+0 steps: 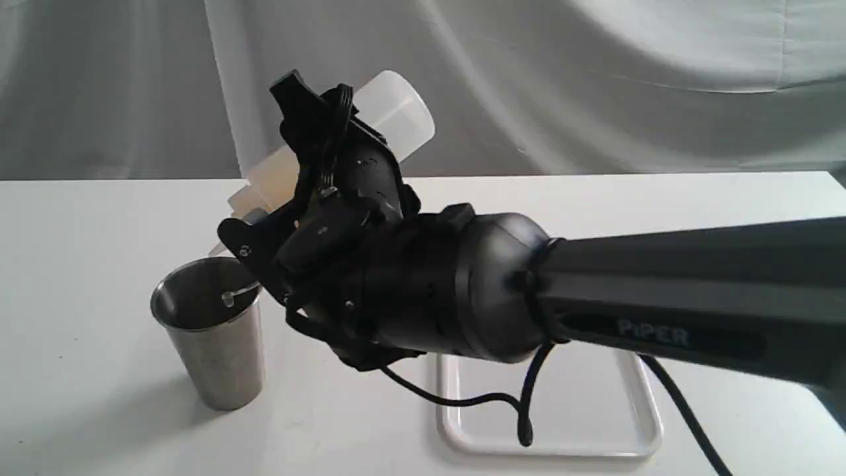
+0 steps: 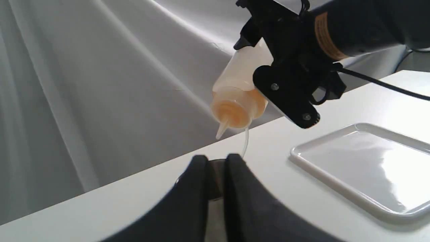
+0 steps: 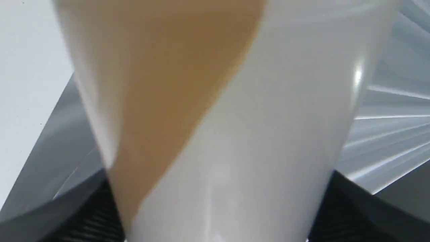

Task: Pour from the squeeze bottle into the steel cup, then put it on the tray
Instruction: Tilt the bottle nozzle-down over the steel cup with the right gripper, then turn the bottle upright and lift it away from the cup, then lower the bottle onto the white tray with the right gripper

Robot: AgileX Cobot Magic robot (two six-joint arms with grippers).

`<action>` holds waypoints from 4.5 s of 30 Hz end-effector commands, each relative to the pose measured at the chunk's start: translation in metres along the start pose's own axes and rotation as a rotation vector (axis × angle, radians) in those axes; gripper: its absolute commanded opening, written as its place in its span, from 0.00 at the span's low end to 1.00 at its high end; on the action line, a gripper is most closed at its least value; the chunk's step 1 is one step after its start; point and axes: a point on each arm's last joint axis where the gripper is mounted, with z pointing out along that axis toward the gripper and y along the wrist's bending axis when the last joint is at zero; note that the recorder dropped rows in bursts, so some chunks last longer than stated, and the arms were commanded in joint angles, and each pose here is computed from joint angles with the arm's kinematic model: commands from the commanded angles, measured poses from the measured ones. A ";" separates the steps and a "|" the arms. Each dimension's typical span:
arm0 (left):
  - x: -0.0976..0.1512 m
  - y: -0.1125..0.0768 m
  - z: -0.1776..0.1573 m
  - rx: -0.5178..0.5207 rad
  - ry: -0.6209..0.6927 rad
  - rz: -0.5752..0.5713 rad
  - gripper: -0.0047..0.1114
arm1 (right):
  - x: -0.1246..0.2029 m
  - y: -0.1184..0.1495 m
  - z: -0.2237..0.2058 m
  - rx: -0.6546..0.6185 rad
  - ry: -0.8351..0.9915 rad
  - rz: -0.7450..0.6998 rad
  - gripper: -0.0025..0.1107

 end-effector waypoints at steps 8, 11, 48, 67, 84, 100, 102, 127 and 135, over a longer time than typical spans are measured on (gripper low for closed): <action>0.001 0.000 0.000 0.000 0.005 -0.003 0.11 | 0.008 -0.009 -0.002 0.030 0.033 0.003 0.30; 0.001 0.000 0.000 0.000 0.005 -0.003 0.11 | 0.008 -0.009 -0.002 0.030 0.033 0.003 0.30; 0.001 0.000 0.000 0.000 0.005 -0.003 0.11 | 0.007 -0.003 -0.003 0.026 0.029 1.110 0.30; 0.001 0.000 0.000 0.000 0.005 -0.003 0.11 | 0.021 0.014 -0.020 -0.016 0.061 1.748 0.30; 0.001 0.000 0.000 0.000 0.005 -0.003 0.11 | 0.124 -0.006 -0.087 0.208 0.157 1.852 0.26; 0.001 0.000 0.000 0.000 0.005 -0.003 0.11 | 0.178 -0.004 -0.090 0.016 0.131 1.912 0.26; 0.001 0.000 0.000 0.000 0.005 -0.003 0.11 | 0.188 -0.006 -0.088 0.009 0.080 1.932 0.26; 0.001 0.000 0.000 0.000 0.005 -0.003 0.11 | 0.211 0.039 -0.087 -0.062 -0.480 1.847 0.26; 0.001 0.000 0.000 0.000 0.005 -0.003 0.11 | 0.178 0.093 -0.069 -0.163 -0.416 1.829 0.26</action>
